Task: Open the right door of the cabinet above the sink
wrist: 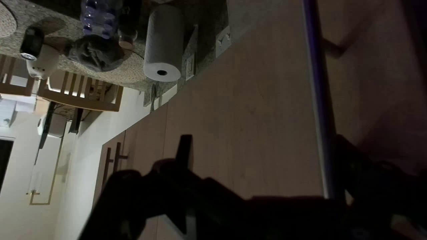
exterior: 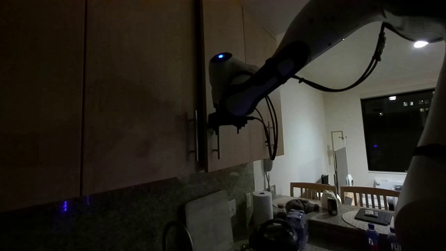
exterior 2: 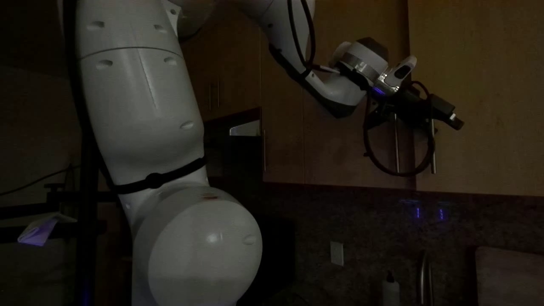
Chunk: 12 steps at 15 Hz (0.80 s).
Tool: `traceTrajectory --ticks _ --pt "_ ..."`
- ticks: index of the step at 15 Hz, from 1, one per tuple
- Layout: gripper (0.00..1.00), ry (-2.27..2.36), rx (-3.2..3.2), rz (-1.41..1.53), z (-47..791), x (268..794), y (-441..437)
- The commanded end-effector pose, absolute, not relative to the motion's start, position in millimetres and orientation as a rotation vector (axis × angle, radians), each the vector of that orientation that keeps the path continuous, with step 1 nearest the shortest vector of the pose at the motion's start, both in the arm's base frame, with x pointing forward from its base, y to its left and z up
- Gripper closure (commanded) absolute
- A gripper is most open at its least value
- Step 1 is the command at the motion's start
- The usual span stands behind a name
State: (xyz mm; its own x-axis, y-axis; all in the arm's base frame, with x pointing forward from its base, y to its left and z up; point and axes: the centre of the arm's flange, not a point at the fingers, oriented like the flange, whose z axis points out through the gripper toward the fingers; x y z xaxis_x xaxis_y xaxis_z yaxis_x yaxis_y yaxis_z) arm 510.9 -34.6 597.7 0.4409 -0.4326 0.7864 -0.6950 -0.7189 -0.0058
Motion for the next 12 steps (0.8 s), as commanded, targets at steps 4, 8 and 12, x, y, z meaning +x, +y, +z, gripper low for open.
traceTrajectory --ticks 4,8,12 --pt "0.0 -0.802 2.42 1.211 606.2 455.5 -74.1" --pt "0.0 -0.755 2.431 1.198 612.7 442.5 -92.8" --pt "0.0 -0.701 2.443 1.16 617.7 433.0 -105.1"
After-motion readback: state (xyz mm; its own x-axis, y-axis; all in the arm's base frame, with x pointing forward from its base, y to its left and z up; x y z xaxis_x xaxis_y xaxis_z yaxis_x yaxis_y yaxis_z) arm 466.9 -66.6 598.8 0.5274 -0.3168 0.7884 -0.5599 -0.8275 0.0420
